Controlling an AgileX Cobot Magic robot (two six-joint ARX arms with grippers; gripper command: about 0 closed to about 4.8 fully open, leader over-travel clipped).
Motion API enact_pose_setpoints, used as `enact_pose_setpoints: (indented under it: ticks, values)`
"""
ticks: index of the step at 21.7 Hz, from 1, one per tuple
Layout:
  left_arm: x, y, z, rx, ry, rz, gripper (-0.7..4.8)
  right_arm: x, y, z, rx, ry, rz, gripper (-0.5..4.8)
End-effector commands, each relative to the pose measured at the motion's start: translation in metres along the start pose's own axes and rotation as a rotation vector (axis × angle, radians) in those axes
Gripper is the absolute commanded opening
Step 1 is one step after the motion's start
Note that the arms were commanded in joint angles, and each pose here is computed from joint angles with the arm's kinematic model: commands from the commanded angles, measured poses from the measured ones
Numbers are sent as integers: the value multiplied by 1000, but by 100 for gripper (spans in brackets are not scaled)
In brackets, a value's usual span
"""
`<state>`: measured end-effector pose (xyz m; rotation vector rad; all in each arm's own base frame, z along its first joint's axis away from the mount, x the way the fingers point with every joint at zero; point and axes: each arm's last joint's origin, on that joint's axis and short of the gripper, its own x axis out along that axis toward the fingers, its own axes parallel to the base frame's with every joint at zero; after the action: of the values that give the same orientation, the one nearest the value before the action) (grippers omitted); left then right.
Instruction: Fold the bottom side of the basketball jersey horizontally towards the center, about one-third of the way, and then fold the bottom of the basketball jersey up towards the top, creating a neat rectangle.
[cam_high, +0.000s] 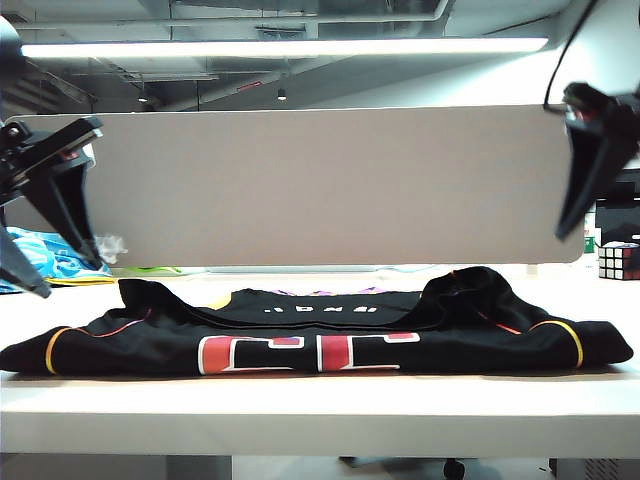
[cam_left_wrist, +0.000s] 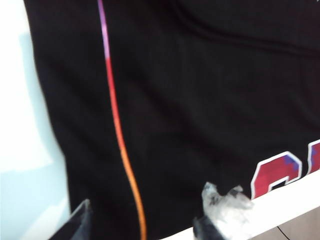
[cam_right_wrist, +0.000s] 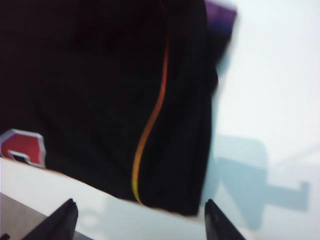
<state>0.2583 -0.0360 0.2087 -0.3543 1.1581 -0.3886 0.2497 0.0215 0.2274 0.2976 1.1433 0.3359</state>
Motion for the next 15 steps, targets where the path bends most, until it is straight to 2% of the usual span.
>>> enact_pose_setpoints:
  ticks: [1,4,9,10,12,13,15]
  values:
    - [1,4,-6,6,35,36,251,14,-8,-16,15,29,4,346]
    - [3,8,-12,28,68,123,252,24,-14,-26,35,34,25,345]
    - [15,16,-20,15,95,136,252,31,-16,-25,51,-20,47,333]
    - [18,17,-21,9,110,135,264,31,-16,-24,51,-26,55,333]
    - [24,20,-22,-6,145,126,359,32,-16,-23,48,-33,54,333]
    - [27,21,-23,-15,165,113,389,32,-16,-23,47,-32,54,333]
    - [32,24,-24,-26,189,113,396,34,-17,-23,49,-28,53,333]
